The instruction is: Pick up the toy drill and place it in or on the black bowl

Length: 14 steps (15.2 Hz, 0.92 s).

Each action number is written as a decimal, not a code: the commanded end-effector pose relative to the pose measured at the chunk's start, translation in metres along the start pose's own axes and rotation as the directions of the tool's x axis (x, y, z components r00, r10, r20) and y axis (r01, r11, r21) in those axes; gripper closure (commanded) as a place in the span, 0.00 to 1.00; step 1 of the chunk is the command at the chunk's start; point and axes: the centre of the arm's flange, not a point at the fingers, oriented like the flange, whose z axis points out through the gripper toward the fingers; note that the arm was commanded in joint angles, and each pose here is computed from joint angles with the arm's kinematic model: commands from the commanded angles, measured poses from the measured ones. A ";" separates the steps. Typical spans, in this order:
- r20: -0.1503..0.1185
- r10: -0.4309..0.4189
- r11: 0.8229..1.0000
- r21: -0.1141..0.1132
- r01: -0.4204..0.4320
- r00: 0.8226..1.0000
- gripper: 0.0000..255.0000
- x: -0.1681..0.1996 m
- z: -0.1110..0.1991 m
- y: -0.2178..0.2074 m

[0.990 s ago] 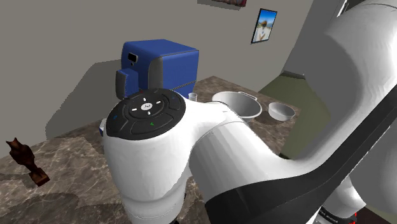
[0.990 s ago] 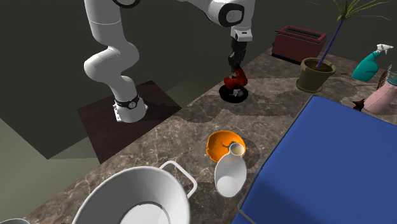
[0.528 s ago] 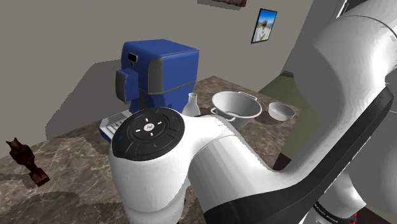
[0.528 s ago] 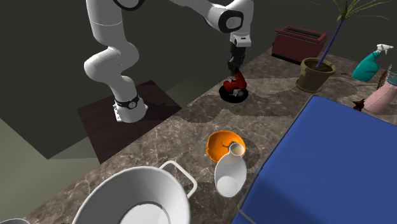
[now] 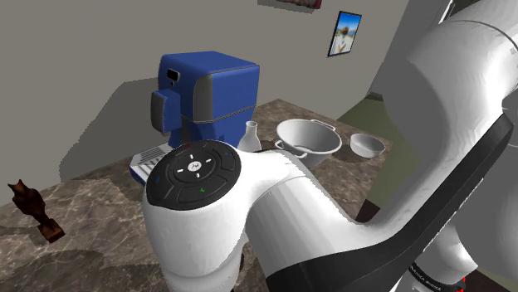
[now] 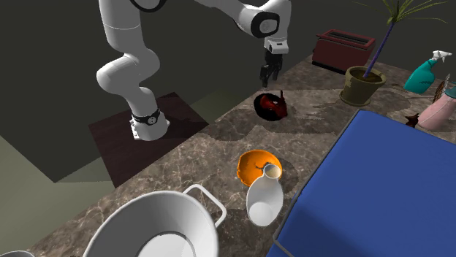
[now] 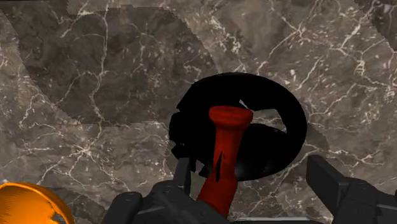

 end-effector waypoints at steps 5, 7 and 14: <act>0.000 0.000 1.000 0.000 0.000 1.000 0.00 0.000 -0.040 0.000; 0.000 0.000 1.000 0.000 0.000 1.000 0.00 0.000 -0.050 0.000; 0.000 0.000 1.000 0.000 0.000 1.000 0.00 0.000 -0.050 0.000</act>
